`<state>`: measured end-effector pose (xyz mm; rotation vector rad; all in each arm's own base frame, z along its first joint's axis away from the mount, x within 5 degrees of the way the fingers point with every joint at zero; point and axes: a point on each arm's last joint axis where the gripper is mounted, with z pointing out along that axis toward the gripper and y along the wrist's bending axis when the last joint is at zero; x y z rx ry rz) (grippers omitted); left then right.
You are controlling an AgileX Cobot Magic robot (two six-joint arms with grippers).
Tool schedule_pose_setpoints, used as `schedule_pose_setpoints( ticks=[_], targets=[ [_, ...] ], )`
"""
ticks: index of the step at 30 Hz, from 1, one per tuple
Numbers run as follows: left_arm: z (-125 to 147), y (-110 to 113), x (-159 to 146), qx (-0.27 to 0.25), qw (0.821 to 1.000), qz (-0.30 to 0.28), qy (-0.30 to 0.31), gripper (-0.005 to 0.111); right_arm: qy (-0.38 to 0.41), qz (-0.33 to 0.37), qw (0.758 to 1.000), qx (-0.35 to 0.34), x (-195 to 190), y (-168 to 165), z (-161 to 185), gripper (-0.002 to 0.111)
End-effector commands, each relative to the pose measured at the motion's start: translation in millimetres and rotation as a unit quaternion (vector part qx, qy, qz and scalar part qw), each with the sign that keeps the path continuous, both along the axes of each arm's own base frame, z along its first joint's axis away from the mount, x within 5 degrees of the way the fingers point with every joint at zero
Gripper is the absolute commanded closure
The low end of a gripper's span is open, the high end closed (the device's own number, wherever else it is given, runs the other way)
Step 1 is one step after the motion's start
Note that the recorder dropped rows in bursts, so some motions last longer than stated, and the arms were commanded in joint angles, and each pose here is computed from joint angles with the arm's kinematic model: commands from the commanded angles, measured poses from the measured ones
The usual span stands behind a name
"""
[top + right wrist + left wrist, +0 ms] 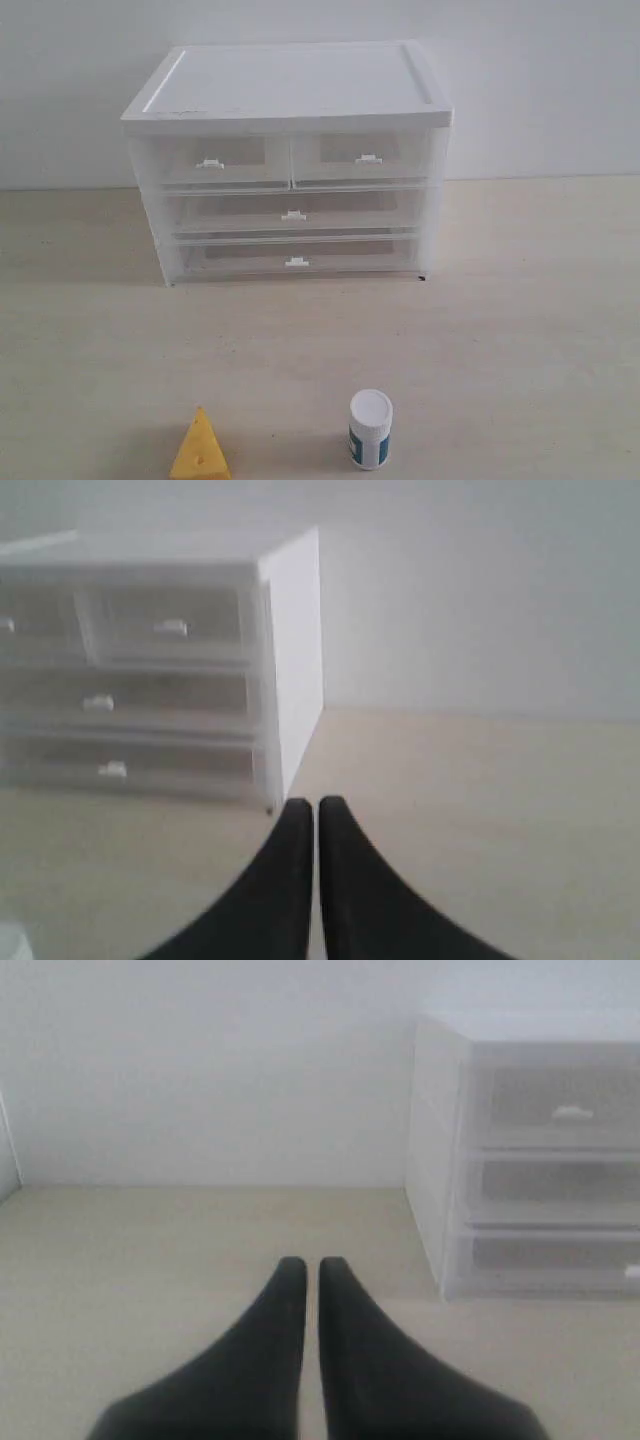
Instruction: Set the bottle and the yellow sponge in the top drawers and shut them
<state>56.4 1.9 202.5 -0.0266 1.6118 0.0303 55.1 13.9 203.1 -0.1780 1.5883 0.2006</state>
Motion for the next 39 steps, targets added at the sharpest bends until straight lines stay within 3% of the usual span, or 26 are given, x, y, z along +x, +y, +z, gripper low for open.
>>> schedule_pose_setpoints(
  ticks=[1, 3, 7, 10, 15, 19, 26, 33, 39],
  targets=[
    [9.7, 0.4, -0.2, -0.013, 0.998, 0.002, -0.059, 0.103, -0.101, -0.008, 0.991, 0.082, -1.8, -2.8, 21.2, 0.108],
    [17.4, 0.8, -1.1, -0.052, 0.993, 0.002, -0.103, 0.103, -0.15, -0.009, 0.982, 0.113, -4.1, -4.7, 30.9, 0.108],
    [36.5, 2.5, -6.5, -0.137, 0.967, -0.009, -0.214, 0.103, -0.192, -0.009, 0.973, 0.125, -7.4, -6.2, 42.3, 0.108],
    [47.3, 0.0, -10.3, -0.136, 0.954, -0.031, -0.265, 0.103, -0.18, -0.01, 0.977, 0.118, 0.7, -4.1, 68.2, 0.108],
    [79.3, -2.1, 8.0, -0.116, 0.965, -0.037, -0.231, 0.103, -0.139, -0.015, 0.986, 0.095, 39.0, 4.9, 99.0, 0.108],
    [108.0, -2.3, 54.5, -0.1, 0.981, -0.038, -0.16, 0.103, -0.068, -0.015, 0.996, 0.063, 93.9, 18.7, 109.3, 0.108],
    [120.6, -13.6, 134.2, -0.099, 0.988, -0.103, -0.056, 0.103, -0.018, 0.027, 0.995, 0.098, 146.1, 39.3, 84.9, 0.108],
    [123.1, -28.5, 190.1, -0.097, 0.981, -0.165, -0.032, 0.103, -0.001, 0.052, 0.987, 0.152, 175.7, 50.7, 56.5, 0.108],
    [120.7, -61.0, 236.8, -0.081, 0.973, -0.216, 0.001, 0.103, 0.027, 0.095, 0.98, 0.172, 195.9, 82.8, 24.5, 0.108]
  ],
)
